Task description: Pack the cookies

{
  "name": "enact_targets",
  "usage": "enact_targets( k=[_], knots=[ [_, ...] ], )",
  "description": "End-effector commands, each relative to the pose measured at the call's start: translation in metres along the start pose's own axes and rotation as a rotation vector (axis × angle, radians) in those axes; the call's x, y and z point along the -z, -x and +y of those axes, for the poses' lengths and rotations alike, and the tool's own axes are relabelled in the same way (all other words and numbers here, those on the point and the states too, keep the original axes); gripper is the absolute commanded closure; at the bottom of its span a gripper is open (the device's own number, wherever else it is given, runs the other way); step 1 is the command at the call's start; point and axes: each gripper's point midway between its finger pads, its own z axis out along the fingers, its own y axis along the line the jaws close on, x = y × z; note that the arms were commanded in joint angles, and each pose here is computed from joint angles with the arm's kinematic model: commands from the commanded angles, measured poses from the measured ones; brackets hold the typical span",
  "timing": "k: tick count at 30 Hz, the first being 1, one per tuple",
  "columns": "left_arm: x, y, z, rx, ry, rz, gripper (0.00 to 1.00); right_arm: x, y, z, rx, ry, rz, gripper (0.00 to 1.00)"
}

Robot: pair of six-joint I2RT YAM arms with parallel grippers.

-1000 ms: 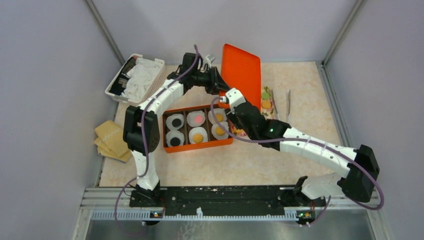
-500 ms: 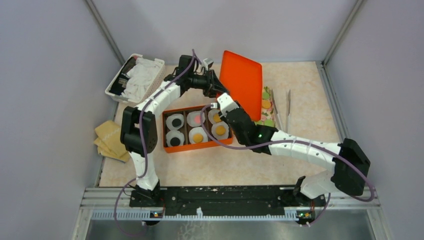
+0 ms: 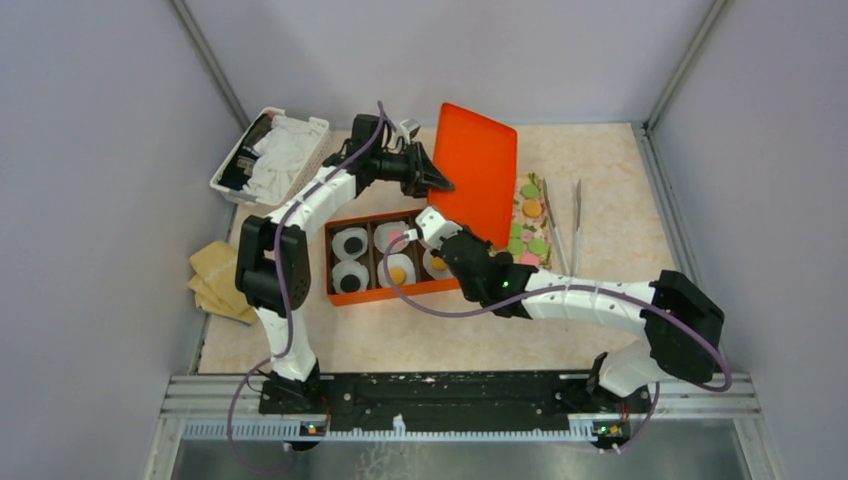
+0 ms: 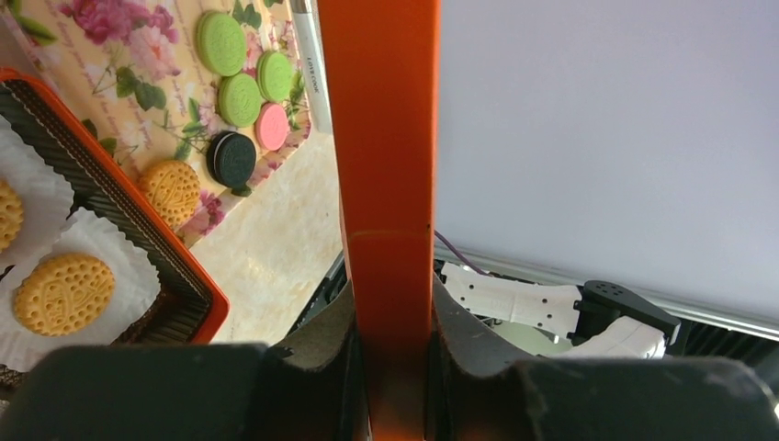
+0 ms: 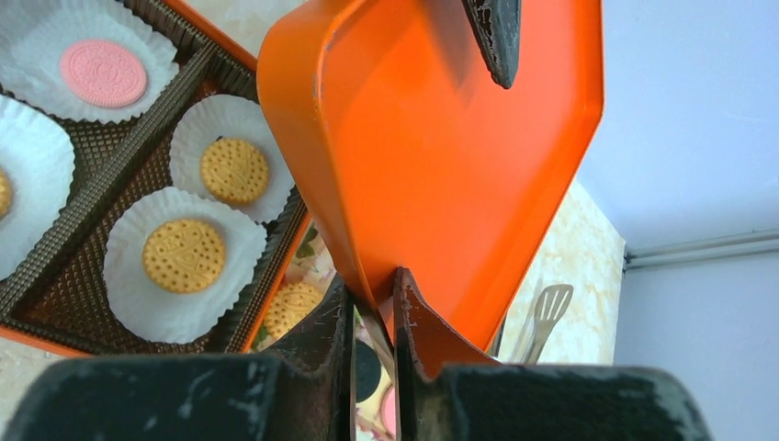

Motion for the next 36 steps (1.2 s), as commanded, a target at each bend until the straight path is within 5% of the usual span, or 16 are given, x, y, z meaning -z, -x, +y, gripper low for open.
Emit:
enact_targets(
  k=[1, 5, 13, 16, 22, 24, 29, 36],
  knots=[
    [0.032, -0.039, -0.067, -0.113, -0.173, 0.12, 0.73, 0.0, 0.018, -0.07, -0.279, -0.338, -0.022, 1.0],
    [0.035, -0.038, -0.074, -0.165, -0.19, 0.116, 0.37, 0.005, 0.03, -0.091, -0.29, -0.427, -0.035, 1.0],
    [0.048, -0.014, -0.098, -0.319, -0.216, -0.011, 0.28, 0.007, 0.062, -0.123, -0.278, -0.535, -0.059, 1.0],
    [0.067, 0.003, -0.109, -0.388, -0.185, -0.147, 0.35, 0.01, 0.073, -0.136, -0.31, -0.526, -0.069, 1.0],
    [0.131, 0.049, -0.117, -0.529, 0.104, -0.596, 0.87, -0.001, 0.098, -0.14, -0.566, -0.19, -0.115, 1.0],
    [0.156, 0.057, -0.114, -0.552, 0.228, -0.738, 0.97, 0.0, 0.107, -0.143, -0.661, -0.075, -0.158, 1.0],
    [0.193, 0.057, -0.105, -0.576, 0.368, -0.906, 1.0, 0.013, 0.135, -0.14, -0.801, 0.163, -0.261, 1.0],
    [0.192, 0.05, -0.081, -0.559, 0.418, -0.897, 1.0, 0.049, 0.178, -0.128, -0.962, 0.485, -0.422, 1.0]
  ],
)
